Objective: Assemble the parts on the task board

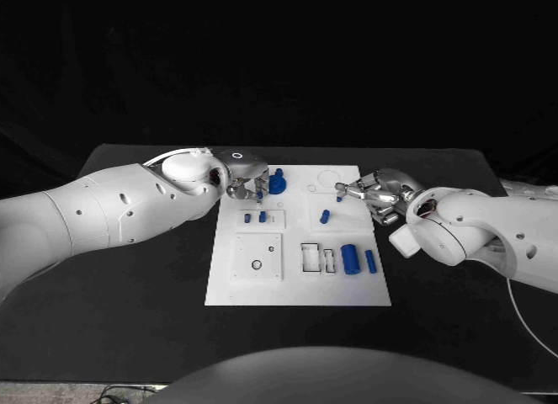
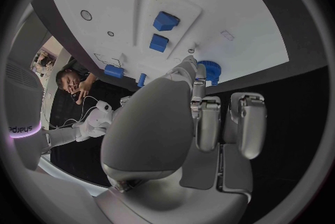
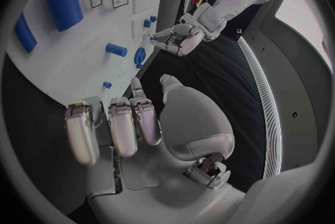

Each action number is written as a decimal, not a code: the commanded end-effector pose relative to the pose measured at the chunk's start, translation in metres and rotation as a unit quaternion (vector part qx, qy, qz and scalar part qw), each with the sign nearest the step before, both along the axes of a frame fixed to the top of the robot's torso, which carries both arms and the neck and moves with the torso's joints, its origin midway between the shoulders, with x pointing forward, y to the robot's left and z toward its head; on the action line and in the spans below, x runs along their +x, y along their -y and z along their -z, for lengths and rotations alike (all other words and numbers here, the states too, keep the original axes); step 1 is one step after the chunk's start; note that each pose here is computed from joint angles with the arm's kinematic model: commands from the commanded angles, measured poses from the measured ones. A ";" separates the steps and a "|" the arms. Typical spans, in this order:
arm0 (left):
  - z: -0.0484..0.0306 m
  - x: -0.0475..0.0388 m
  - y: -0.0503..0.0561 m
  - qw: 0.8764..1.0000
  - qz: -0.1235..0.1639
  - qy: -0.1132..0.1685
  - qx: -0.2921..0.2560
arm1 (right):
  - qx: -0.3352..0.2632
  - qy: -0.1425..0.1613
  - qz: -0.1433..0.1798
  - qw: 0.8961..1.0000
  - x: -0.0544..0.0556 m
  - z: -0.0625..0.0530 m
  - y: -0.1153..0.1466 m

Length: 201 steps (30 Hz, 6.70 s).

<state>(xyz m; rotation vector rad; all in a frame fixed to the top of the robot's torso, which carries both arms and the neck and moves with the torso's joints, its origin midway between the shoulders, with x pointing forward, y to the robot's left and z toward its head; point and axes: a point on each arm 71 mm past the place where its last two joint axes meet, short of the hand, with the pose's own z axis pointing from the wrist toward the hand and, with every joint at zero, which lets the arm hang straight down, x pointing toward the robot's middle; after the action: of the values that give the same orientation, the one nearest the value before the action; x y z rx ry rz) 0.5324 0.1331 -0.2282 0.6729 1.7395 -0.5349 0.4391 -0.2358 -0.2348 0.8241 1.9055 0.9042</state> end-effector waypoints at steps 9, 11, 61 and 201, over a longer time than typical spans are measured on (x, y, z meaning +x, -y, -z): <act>0.0042 -0.0005 0.001 1.000 0.000 -0.022 0.016 | 0.000 -0.005 -0.009 1.000 -0.001 0.001 -0.001; 0.0045 -0.0005 0.001 1.000 0.000 -0.023 0.017 | 0.000 -0.005 -0.009 1.000 -0.001 0.001 -0.001; 0.0152 0.0012 -0.001 0.999 -0.006 -0.038 0.032 | 0.002 -0.010 -0.013 1.000 -0.002 0.001 -0.003; -0.0075 -0.0305 -0.084 0.739 -0.234 -0.159 -0.611 | -0.438 0.207 -0.206 0.850 0.051 -0.003 -0.012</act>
<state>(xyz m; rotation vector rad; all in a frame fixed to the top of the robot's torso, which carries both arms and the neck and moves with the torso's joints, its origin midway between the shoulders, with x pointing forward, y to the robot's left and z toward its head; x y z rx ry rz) 0.5021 0.2199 -0.2211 -0.8210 1.3461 -1.2508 0.4903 -0.2224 -0.2278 -0.2967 1.7880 0.3516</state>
